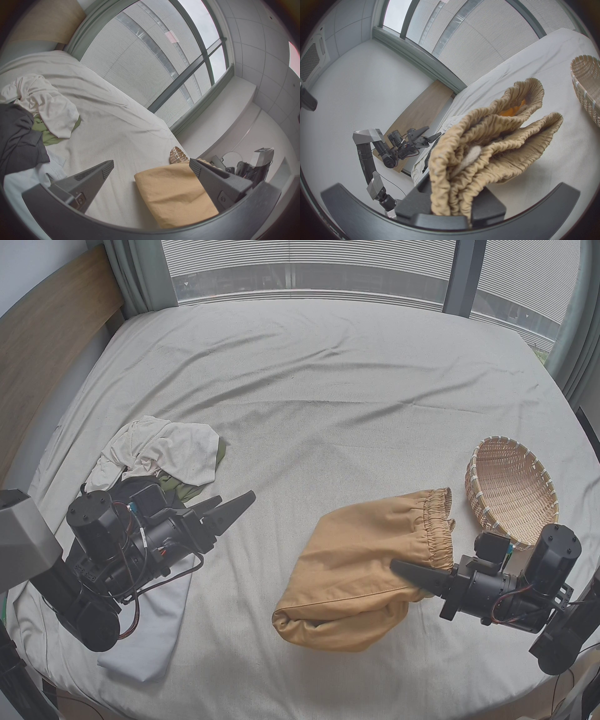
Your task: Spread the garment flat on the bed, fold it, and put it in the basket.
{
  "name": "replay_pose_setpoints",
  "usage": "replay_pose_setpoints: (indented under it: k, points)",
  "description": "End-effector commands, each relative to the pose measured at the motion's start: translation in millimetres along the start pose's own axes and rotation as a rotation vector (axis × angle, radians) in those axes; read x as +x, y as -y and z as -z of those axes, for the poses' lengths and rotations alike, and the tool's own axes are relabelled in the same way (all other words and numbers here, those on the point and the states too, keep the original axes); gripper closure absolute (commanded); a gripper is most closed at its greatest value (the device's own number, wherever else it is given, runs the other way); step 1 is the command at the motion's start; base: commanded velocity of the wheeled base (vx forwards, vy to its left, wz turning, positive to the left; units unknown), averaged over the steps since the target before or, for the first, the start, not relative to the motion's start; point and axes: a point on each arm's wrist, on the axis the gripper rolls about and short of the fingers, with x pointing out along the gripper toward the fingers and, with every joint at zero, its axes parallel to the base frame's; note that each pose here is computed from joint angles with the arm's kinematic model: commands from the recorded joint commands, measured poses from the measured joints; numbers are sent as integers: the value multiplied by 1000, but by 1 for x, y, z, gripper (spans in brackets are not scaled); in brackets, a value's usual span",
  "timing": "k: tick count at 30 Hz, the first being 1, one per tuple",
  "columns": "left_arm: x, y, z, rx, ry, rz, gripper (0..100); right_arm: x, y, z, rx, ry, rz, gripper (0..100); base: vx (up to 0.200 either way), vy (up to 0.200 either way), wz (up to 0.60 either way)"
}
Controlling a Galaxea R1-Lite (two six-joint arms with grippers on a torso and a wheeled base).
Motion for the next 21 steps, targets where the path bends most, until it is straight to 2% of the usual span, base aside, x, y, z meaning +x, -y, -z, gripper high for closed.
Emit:
replay_pose_setpoints:
  k: [1, 10, 16, 21]
  points:
    - [-3, -2, 2, 33, -9, -11, 0, -1, -7, -3, -35, 12, -26, 100, 0, 0, 0]
    - [-12, -14, 7, 191, -41, -56, 0, -1, -12, -12, -84, 51, -46, 100, 0, 0, 0]
    - [-13, -28, 13, 409, -74, -85, 0, -2, -16, -15, -94, 67, -60, 100, 0, 0, 0]
    - [-15, -32, 16, 492, -100, -60, 0, -1, -21, -20, -107, 89, -83, 100, 0, 0, 0]
